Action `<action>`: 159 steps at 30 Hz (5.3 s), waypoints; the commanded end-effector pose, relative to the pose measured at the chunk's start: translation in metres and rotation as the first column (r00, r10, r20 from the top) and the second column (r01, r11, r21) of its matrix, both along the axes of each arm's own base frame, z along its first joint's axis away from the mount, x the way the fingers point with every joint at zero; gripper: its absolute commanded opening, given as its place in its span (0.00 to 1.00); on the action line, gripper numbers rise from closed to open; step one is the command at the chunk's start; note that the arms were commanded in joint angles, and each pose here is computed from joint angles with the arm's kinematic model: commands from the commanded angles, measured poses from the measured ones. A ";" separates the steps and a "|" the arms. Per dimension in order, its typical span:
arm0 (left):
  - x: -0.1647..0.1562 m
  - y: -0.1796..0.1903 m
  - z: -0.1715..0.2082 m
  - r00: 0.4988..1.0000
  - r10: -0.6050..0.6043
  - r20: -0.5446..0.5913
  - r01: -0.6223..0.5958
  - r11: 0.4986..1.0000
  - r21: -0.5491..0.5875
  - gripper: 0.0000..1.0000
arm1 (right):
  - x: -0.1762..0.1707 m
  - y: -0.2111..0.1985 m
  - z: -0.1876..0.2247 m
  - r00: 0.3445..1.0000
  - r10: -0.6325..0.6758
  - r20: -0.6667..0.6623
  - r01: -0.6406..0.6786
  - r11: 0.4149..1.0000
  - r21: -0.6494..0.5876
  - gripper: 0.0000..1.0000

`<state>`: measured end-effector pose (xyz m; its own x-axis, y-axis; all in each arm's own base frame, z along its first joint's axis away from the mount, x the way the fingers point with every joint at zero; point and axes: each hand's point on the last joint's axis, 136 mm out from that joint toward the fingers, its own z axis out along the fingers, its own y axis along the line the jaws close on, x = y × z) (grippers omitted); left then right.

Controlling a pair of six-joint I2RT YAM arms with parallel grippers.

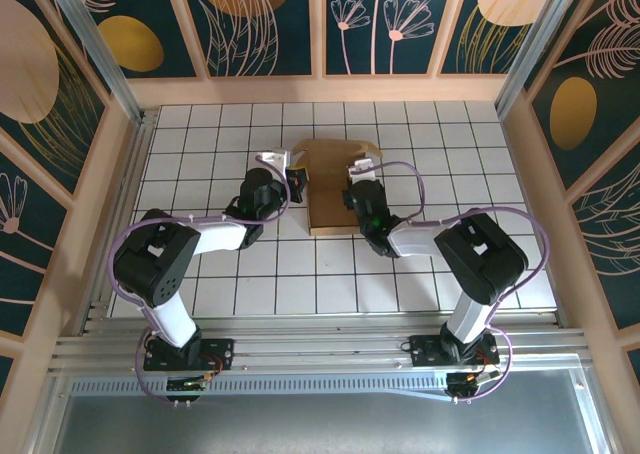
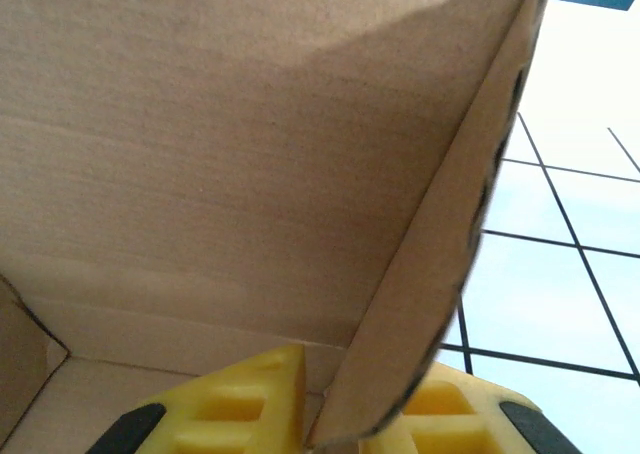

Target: Fold the paper box

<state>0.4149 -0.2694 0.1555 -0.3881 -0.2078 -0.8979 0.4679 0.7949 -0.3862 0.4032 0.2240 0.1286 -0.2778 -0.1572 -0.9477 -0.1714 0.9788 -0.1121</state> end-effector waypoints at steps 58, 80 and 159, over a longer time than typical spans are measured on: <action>-0.102 -0.042 -0.092 0.937 -0.197 -0.290 0.207 0.978 0.003 0.00 | -0.118 -0.040 0.015 0.960 0.209 -0.185 -0.159 0.955 0.252 0.72; -0.098 -0.039 -0.076 0.957 -0.180 -0.229 0.179 0.984 -0.023 0.01 | -0.090 0.001 0.139 0.805 0.472 -0.359 -0.238 0.812 0.533 0.62; -0.092 -0.074 -0.107 0.684 -0.362 -0.634 0.449 0.893 -0.025 0.48 | -0.150 -0.035 -0.076 0.680 0.125 -0.723 0.459 0.696 0.552 0.64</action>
<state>0.3335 -0.3358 0.0565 -0.8623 0.2031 -0.4638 0.4640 0.6837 -0.5632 0.2444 0.1891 0.0552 -0.8332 0.4885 -0.2590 0.2536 0.7539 0.6061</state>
